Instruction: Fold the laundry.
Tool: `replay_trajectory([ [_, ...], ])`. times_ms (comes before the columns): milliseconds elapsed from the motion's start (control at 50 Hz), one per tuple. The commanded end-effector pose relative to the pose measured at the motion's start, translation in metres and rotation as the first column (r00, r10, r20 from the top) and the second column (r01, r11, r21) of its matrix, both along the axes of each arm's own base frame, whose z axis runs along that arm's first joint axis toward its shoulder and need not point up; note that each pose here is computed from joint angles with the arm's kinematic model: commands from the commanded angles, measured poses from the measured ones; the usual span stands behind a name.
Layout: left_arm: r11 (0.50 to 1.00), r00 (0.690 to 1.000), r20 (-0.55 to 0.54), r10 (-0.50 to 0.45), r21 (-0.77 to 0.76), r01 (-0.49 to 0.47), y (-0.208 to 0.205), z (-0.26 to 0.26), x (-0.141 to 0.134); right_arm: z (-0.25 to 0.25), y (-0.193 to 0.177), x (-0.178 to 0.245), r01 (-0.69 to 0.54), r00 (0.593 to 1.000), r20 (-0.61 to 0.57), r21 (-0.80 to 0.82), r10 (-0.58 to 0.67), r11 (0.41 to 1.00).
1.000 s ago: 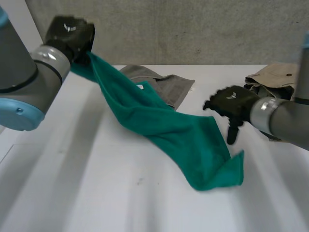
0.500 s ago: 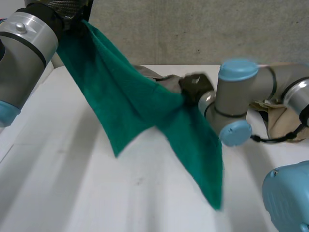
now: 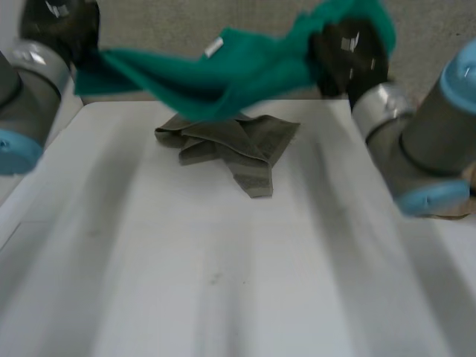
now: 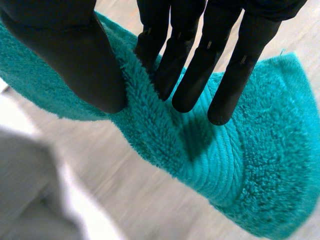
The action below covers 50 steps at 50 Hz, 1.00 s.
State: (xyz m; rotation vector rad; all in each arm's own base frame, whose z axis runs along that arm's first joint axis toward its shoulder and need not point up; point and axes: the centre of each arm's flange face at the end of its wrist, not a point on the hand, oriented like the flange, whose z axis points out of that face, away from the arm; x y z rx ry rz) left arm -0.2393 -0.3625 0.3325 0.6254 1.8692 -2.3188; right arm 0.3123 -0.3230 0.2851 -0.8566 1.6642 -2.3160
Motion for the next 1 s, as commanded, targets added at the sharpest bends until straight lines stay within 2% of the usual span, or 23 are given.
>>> replay_trajectory([
  [20,0.95,0.994,0.08,-0.081,0.307,0.053,0.015,-0.108,-0.003,-0.127,0.039,-0.015,0.001,0.969,-0.233,0.323,0.079,0.946],
  [100,0.921,0.988,0.096,-0.121,0.382,0.075,0.024,-0.143,-0.004,-0.168,0.056,-0.021,0.026,0.931,-0.342,0.405,0.125,0.914],
  [160,0.918,0.986,0.111,-0.125,0.39,0.072,0.027,-0.149,-0.003,-0.172,0.059,-0.026,0.045,0.914,-0.383,0.424,0.134,0.905],
  [240,0.93,0.985,0.122,-0.121,0.36,0.069,0.03,-0.137,0.0,-0.151,0.053,-0.032,0.07,0.916,-0.387,0.416,0.107,0.907],
  [400,0.947,0.987,0.112,-0.118,0.312,0.077,0.039,-0.113,0.004,-0.075,0.033,-0.045,0.103,0.936,-0.35,0.369,0.035,0.924],
  [520,0.946,0.986,0.116,-0.121,0.314,0.08,0.043,-0.112,0.005,-0.056,0.02,-0.045,0.106,0.917,-0.394,0.386,0.06,0.916],
  [720,0.925,0.979,0.172,-0.108,0.377,0.036,0.039,-0.132,0.021,-0.07,-0.015,-0.044,0.136,0.86,-0.499,0.426,0.107,0.894],
  [840,0.909,0.965,0.208,-0.157,0.413,0.059,0.043,-0.143,0.029,-0.091,-0.027,-0.043,0.13,0.852,-0.502,0.479,0.15,0.868],
  [1000,0.879,0.953,0.178,-0.244,0.457,0.139,0.037,-0.152,0.044,-0.115,-0.027,-0.039,0.058,0.859,-0.441,0.587,0.259,0.807],
])
